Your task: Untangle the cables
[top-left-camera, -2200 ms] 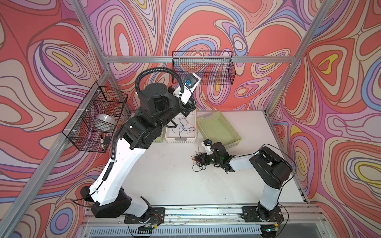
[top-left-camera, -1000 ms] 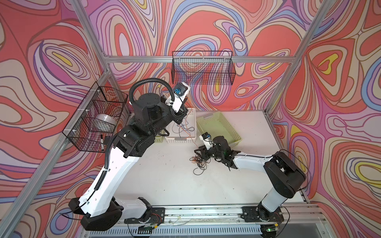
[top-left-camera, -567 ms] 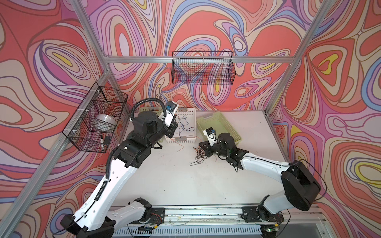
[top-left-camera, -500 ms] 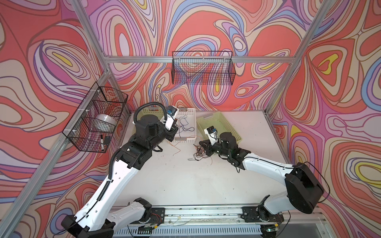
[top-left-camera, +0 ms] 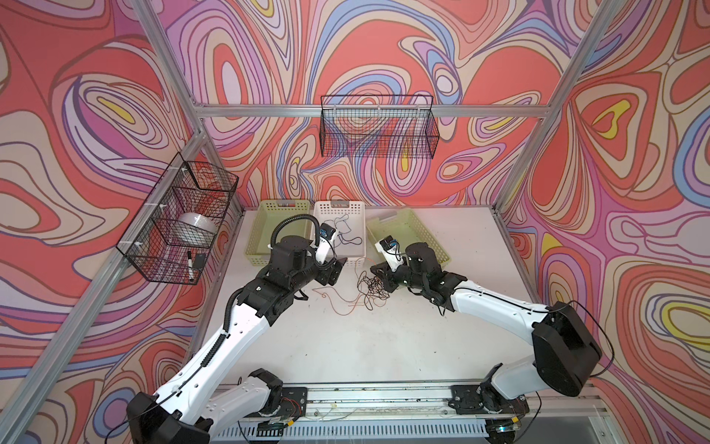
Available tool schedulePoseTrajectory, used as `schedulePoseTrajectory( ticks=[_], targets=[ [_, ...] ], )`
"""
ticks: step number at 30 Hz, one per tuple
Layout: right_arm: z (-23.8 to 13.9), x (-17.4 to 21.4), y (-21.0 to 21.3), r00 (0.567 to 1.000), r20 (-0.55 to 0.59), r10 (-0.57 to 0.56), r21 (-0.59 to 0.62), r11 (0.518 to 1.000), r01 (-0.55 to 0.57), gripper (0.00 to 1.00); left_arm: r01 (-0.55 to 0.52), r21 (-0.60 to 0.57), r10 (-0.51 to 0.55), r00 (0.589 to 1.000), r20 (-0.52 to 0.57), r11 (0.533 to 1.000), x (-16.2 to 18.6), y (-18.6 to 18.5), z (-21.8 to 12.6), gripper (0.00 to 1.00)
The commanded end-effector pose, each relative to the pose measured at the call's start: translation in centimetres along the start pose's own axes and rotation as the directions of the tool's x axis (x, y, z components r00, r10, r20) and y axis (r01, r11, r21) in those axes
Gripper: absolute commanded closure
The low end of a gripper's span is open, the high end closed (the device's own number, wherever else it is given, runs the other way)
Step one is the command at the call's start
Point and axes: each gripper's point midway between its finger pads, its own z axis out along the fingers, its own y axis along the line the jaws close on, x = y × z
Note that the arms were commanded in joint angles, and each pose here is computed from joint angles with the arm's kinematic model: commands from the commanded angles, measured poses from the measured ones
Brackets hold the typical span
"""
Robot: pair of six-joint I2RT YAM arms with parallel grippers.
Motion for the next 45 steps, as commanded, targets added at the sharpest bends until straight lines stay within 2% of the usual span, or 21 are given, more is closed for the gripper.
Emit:
schedulePoseTrajectory(
  ticks=[1, 5, 9, 17, 21, 23, 25, 26, 27, 28, 31, 32, 34, 36, 41, 45],
  targets=[
    [-0.4, -0.5, 0.8, 0.998, -0.004, -0.063, -0.029, 0.998, 0.063, 1.00, -0.014, 0.083, 0.014, 1.000, 0.000, 0.996, 0.5, -1.3, 0.7, 0.13],
    [-0.7, -0.5, 1.2, 0.995, -0.006, -0.096, -0.043, 0.994, 0.096, 1.00, -0.004, 0.224, 0.004, 1.000, 0.001, 0.975, 0.9, -3.7, 2.7, 0.20],
    [-0.9, -0.8, 1.2, 0.994, -0.005, -0.111, -0.042, 0.993, 0.111, 1.00, -0.029, 0.280, 0.039, 0.999, -0.031, 0.960, 1.9, -5.0, 5.2, 0.22],
    [-1.3, -0.6, 1.4, 0.991, -0.011, -0.132, -0.049, 0.990, 0.131, 1.00, -0.106, 0.325, 0.133, 0.989, -0.061, 0.940, 4.0, -6.3, 8.3, 0.21],
    [-1.4, -0.5, 1.7, 0.990, -0.011, -0.142, -0.064, 0.988, 0.141, 1.00, -0.145, 0.286, 0.177, 0.980, -0.088, 0.947, 4.8, -6.2, 10.4, 0.22],
    [-1.6, -0.5, 1.9, 0.990, -0.002, -0.144, -0.075, 0.987, 0.143, 1.00, -0.146, 0.272, 0.169, 0.983, -0.065, 0.951, 4.6, -6.2, 11.3, 0.24],
    [-1.6, -0.3, 1.8, 0.991, 0.005, -0.136, -0.068, 0.988, 0.136, 1.00, -0.151, 0.245, 0.167, 0.985, -0.042, 0.958, 4.2, -6.1, 12.0, 0.34],
    [-1.6, -0.1, 1.7, 0.991, 0.002, -0.134, -0.062, 0.989, 0.133, 1.00, -0.155, 0.238, 0.166, 0.986, -0.029, 0.959, 3.8, -6.1, 12.1, 0.44],
    [-1.6, 0.0, 1.5, 0.992, 0.001, -0.129, -0.049, 0.990, 0.129, 1.00, -0.155, 0.229, 0.163, 0.986, -0.015, 0.961, 3.3, -6.2, 12.1, 0.60],
    [-1.6, 0.1, 1.2, 0.993, 0.005, -0.117, -0.033, 0.993, 0.117, 0.97, -0.163, 0.225, 0.167, 0.986, 0.002, 0.960, 2.7, -6.4, 11.9, 0.73],
    [-1.9, -0.2, 0.4, 0.995, 0.075, -0.063, 0.015, 0.998, 0.062, 0.92, -0.190, 0.215, 0.185, 0.982, 0.044, 0.958, 1.5, -7.2, 10.8, 0.99],
    [-2.0, -0.1, 0.4, 0.994, 0.099, -0.052, 0.018, 0.999, 0.050, 0.86, -0.197, 0.224, 0.190, 0.980, 0.052, 0.954, 1.3, -7.7, 10.3, 1.00],
    [-1.7, 0.1, 0.1, 0.991, 0.135, 0.000, 0.019, 1.000, -0.002, 0.67, -0.220, 0.253, 0.210, 0.976, 0.064, 0.942, 0.8, -9.0, 9.2, 1.00],
    [-0.9, 1.1, -0.5, 0.991, 0.124, 0.052, 0.025, 0.998, -0.056, 0.61, -0.233, 0.272, 0.222, 0.972, 0.072, 0.934, 0.2, -10.1, 8.0, 1.00],
    [0.7, 2.3, -1.6, 0.979, 0.141, 0.150, 0.037, 0.987, -0.157, 0.63, -0.238, 0.293, 0.218, 0.971, 0.099, 0.926, -1.6, -11.4, 5.6, 1.00],
    [1.7, 4.1, -2.6, 0.970, 0.127, 0.206, 0.067, 0.974, -0.215, 0.73, -0.238, 0.275, 0.204, 0.968, 0.149, 0.932, -4.3, -11.0, 3.4, 1.00]
  ],
)
